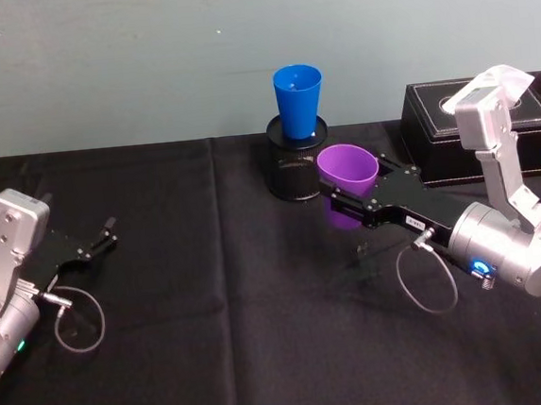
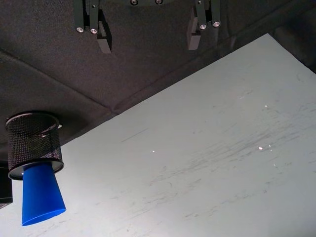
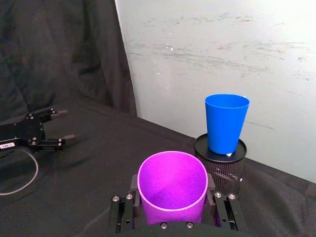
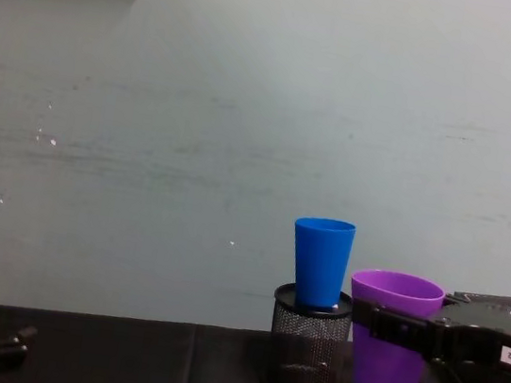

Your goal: Pick up one cup with a gripper and tap it against the other cup.

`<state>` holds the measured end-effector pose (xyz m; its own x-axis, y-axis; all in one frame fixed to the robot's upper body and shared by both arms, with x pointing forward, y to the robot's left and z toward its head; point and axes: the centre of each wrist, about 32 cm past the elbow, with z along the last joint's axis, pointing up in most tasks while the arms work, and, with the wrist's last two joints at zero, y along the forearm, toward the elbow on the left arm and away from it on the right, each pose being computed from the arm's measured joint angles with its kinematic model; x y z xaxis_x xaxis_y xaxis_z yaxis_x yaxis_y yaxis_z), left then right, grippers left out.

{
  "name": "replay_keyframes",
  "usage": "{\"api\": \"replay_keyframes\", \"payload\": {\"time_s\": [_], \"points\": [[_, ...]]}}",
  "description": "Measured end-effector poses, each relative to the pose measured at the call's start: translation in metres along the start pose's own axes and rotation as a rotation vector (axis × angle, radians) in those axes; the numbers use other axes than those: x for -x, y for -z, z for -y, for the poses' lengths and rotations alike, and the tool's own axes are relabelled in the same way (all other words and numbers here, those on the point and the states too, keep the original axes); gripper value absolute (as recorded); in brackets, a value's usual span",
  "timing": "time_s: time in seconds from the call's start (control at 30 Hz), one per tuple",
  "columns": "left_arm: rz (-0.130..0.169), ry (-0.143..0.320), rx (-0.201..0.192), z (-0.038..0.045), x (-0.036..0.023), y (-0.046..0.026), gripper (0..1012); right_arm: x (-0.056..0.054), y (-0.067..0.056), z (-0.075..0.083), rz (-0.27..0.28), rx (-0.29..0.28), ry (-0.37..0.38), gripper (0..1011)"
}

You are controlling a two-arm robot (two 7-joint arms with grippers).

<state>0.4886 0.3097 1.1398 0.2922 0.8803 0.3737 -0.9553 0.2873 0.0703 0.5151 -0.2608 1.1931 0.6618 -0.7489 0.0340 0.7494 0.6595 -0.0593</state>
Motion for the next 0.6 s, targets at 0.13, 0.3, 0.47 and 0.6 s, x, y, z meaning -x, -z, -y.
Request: {"api": "replay_keyframes", "payload": {"time_s": [0.13, 0.3, 0.47, 0.6], "points": [[0.0, 0.0, 0.0, 0.0, 0.0, 0.0, 1000, 0.0, 0.0, 0.0, 0.0, 0.0, 0.0, 730], [0.0, 0.0, 0.0, 0.0, 0.0, 0.0, 1000, 0.0, 0.0, 0.0, 0.0, 0.0, 0.0, 730], [0.0, 0.0, 0.0, 0.0, 0.0, 0.0, 1000, 0.0, 0.0, 0.0, 0.0, 0.0, 0.0, 730], [0.0, 0.0, 0.0, 0.0, 0.0, 0.0, 1000, 0.0, 0.0, 0.0, 0.0, 0.0, 0.0, 730]]}}
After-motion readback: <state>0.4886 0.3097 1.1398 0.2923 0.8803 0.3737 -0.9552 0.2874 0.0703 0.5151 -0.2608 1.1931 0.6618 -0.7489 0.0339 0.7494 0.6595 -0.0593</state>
